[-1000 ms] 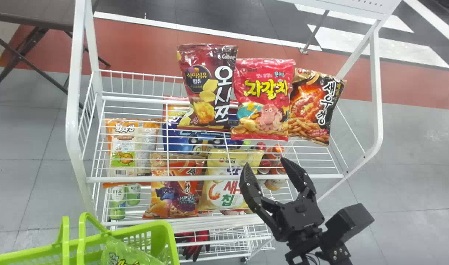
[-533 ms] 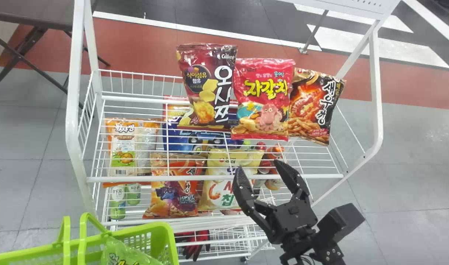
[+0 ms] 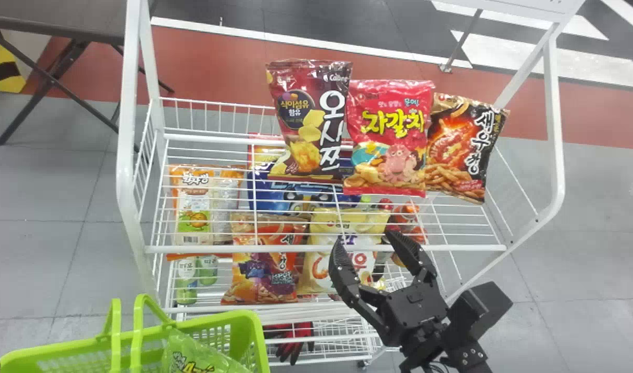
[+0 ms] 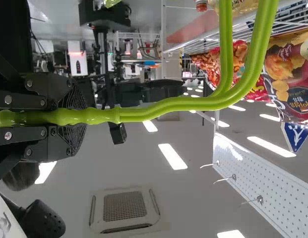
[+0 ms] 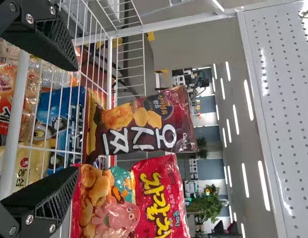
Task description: Hold basket handle with left hand then pick Gkobukchip with right hand and place into basket
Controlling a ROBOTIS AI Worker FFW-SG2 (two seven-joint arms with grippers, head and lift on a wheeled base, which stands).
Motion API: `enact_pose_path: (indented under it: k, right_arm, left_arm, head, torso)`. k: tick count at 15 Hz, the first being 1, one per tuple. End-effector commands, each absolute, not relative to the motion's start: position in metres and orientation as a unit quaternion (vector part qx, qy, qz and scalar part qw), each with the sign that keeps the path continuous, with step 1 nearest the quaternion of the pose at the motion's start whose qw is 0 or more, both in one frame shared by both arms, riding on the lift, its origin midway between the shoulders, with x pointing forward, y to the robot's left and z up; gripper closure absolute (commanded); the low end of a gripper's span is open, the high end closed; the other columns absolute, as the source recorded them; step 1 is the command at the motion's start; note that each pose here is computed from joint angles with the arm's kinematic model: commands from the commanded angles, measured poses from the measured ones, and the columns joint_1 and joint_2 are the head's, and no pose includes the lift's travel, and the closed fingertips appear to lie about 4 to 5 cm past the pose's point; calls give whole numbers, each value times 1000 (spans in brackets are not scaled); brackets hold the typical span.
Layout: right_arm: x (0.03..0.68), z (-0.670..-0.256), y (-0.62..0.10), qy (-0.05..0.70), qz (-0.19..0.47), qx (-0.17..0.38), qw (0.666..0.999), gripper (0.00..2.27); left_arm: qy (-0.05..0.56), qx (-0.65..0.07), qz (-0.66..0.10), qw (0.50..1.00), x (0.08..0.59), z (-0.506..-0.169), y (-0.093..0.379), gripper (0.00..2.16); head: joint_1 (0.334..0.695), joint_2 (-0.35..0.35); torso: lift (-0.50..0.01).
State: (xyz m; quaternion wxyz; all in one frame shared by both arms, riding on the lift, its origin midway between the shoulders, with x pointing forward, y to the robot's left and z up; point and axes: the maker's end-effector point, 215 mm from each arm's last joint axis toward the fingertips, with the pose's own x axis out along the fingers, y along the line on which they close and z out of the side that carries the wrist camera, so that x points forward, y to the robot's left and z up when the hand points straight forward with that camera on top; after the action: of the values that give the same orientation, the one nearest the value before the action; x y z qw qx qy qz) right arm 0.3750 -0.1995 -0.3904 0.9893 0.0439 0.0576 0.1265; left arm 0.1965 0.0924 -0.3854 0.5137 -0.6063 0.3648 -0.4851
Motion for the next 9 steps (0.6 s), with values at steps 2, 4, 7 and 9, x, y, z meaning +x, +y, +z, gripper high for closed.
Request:
enact_pose_path:
  k: [2,4,7,9]
  right_arm:
    - [376,-389,-193,56,132,44,989,97]
    - [376,-389,-189,56,135,45,988,97]
    - [376,-389,-187,56,136,47,988,97]
    - [376,-389,-187,56,136,47,988,97]
  left_arm:
    - [364,-607,-485,514,197,-385,93,2155]
    - [363,-607,-485,515,197,-385,94,2155]
    - [361,-608,-484,515,198,-385,94,2155]
    - [360,-608,-484,515,198,-385,93,2155]
  head:
    - [695,-217]
    - [695,-211]
    - [695,-198]
    - [695,-194]
  torso:
    - [0]
    - [0]
    - [0]
    - [0]
